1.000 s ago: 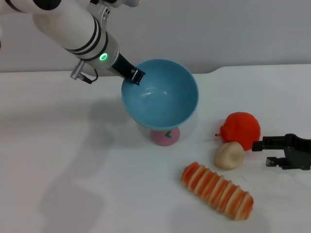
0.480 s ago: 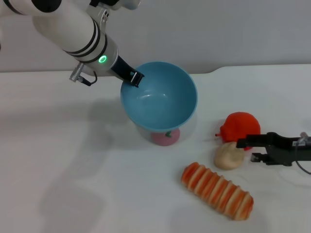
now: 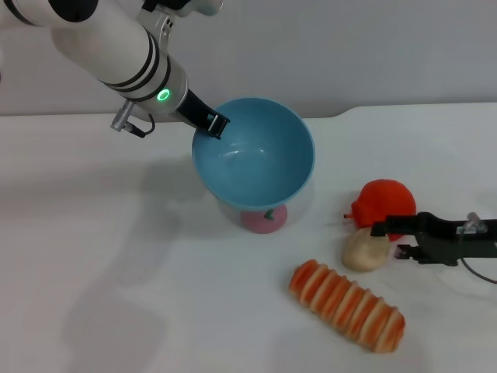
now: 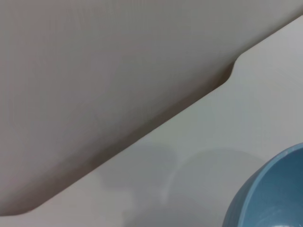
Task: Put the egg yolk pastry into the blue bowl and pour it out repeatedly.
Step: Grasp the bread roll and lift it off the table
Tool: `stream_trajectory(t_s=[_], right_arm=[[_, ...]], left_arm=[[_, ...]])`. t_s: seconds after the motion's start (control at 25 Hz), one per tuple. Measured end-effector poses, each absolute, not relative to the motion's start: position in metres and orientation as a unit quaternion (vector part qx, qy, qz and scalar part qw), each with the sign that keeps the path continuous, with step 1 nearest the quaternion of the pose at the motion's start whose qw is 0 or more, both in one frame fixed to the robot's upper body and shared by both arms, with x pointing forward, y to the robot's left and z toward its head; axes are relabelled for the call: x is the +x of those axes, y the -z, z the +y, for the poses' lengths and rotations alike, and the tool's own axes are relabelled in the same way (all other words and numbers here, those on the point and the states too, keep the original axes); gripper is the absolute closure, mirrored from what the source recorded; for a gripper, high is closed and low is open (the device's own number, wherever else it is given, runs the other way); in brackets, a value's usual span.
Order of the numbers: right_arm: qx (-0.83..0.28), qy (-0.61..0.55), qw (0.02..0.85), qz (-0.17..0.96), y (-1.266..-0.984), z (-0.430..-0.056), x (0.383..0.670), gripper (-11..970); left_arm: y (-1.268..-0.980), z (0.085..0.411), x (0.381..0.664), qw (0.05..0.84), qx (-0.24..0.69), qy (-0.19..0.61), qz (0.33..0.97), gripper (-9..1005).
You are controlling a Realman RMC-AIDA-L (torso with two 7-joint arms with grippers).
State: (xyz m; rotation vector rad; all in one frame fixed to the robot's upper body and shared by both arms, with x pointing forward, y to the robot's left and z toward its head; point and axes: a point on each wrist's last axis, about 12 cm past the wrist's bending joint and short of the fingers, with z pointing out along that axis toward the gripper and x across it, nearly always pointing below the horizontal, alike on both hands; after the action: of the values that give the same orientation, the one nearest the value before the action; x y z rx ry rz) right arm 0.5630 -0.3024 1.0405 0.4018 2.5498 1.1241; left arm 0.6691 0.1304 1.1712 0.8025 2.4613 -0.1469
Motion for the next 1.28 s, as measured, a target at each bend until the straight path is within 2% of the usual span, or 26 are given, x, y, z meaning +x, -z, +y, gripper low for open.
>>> stream_trajectory(t_s=[0.32,0.76,1.2,1.28], right_arm=[[0.124,-0.392,0.171,0.895,-1.037,-0.284,0.569,325],[0.099,-0.384,0.170,0.902,-1.036,-0.282,0.568,334],[0.069,-0.377,0.172,0.907,-1.037,-0.277,0.569,594],[0.055,-0.380,0.174,0.907,-1.038,-0.276,0.568,733]], left_arm=[[-1.171,0.130,0.670,0.273,0.297,0.055,0.913,996],[-1.171,0.130,0.670,0.275,0.297,0.056,0.913,997],[-1.170,0.129,0.669,0.277,0.294,0.062,0.913,996],[-1.170,0.129,0.669,0.277,0.295,0.062,0.912,996]])
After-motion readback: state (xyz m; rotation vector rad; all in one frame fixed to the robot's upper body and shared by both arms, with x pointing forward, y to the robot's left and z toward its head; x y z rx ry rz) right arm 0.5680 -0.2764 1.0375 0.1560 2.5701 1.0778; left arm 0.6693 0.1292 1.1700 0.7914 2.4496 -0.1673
